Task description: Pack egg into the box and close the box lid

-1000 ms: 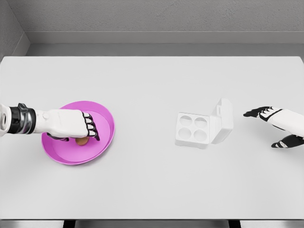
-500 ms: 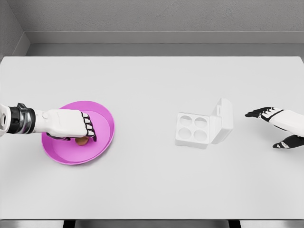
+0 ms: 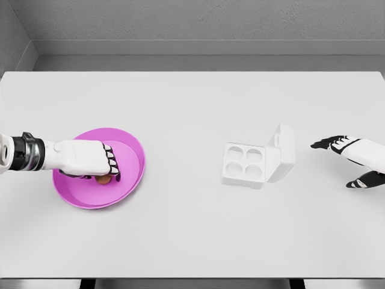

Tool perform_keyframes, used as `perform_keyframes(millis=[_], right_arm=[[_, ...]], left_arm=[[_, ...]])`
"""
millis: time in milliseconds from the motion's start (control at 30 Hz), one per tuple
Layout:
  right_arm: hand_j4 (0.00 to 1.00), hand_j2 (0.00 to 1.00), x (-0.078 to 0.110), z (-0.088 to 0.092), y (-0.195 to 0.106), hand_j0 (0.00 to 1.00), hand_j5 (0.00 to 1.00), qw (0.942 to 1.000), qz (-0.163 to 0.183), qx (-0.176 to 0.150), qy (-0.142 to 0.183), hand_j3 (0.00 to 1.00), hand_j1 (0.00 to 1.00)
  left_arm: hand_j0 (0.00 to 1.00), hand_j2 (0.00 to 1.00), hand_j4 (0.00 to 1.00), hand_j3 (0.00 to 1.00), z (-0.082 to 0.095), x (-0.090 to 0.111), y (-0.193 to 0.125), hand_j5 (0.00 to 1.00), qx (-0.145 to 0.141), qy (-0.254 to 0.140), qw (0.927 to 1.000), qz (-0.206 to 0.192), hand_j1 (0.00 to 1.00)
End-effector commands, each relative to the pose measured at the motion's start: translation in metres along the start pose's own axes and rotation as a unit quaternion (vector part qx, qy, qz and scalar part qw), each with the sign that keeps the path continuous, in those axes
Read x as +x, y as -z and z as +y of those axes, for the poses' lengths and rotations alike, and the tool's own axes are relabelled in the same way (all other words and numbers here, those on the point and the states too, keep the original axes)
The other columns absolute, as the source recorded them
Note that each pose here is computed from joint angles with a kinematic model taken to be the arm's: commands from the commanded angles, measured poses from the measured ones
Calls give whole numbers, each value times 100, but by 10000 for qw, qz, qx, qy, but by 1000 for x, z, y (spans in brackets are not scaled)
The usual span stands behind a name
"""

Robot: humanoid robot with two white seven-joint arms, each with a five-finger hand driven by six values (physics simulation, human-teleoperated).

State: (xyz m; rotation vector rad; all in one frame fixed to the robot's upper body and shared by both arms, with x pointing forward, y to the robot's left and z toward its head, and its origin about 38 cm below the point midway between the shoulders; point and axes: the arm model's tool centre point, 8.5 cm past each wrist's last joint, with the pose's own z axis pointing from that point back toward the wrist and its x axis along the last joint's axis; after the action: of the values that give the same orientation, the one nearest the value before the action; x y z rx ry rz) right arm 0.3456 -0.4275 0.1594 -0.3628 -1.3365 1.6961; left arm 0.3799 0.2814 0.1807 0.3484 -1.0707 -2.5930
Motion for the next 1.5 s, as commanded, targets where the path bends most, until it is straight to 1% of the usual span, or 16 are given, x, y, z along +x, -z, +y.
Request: perform_keyframes(millis=[0, 133, 367, 700, 967, 1033, 1100, 1133, 1200, 1233, 1300, 1333, 1467], right_arm=[[100, 100, 0, -1, 0, 100, 100, 10000, -5, -20, 19, 100, 100], [100, 100, 1, 0, 0, 100, 100, 10000, -10, -10, 24, 100, 100], [100, 100, 1, 0, 0, 100, 100, 10000, -13, -15, 30, 100, 100], [100, 100, 0, -1, -1, 100, 100, 10000, 0, -11, 18, 100, 100], [100, 100, 0, 0, -1, 100, 100, 10000, 0, 3, 23, 100, 100], [100, 100, 0, 0, -1, 100, 100, 10000, 4, -1, 18, 100, 100], [100, 100, 1, 0, -1, 100, 100, 10000, -14, 1, 11, 100, 100], [100, 100, -3, 1, -3, 100, 100, 10000, 53, 13, 41, 100, 100], [100, 100, -4, 1, -3, 100, 100, 10000, 58, -8, 57, 100, 100], [100, 100, -1, -2, -1, 100, 100, 10000, 12, -24, 25, 100, 100], [100, 100, -2, 1, -3, 100, 100, 10000, 44, 10, 35, 100, 100], [100, 100, -1, 0, -2, 100, 100, 10000, 24, -7, 33, 100, 100], [100, 100, 1, 0, -1, 100, 100, 10000, -13, -5, 19, 100, 100]], left_arm=[[68, 68, 68, 68, 0, 0, 0, 68, 6, -15, 10000, 5, 68], [67, 67, 67, 67, 0, 0, 0, 67, 7, -26, 10000, 6, 67], [63, 63, 63, 63, 0, 0, 0, 63, 7, -26, 10000, 6, 63], [65, 65, 65, 65, -2, 1, 0, 65, -3, -31, 10000, -9, 65], [65, 65, 65, 65, -2, 1, 0, 65, -1, -35, 10000, -8, 65], [66, 66, 66, 66, -2, 0, -1, 66, 6, -45, 10000, 7, 66], [69, 69, 69, 69, -2, -1, -3, 69, 2, -47, 10000, 21, 69], [72, 72, 72, 72, -2, -1, -4, 72, 1, -47, 10000, 31, 72], [73, 73, 73, 73, -1, 0, -5, 73, 58, -113, 9999, -2, 73], [75, 75, 75, 75, 0, -1, -6, 75, 68, -107, 9999, 6, 75], [77, 77, 77, 77, 1, -1, -7, 77, 82, -116, 9999, 5, 77], [78, 78, 78, 78, 3, -2, -8, 78, 146, -178, 9997, -16, 78], [80, 80, 80, 80, 6, -4, -14, 80, 232, -218, 9995, 24, 80]])
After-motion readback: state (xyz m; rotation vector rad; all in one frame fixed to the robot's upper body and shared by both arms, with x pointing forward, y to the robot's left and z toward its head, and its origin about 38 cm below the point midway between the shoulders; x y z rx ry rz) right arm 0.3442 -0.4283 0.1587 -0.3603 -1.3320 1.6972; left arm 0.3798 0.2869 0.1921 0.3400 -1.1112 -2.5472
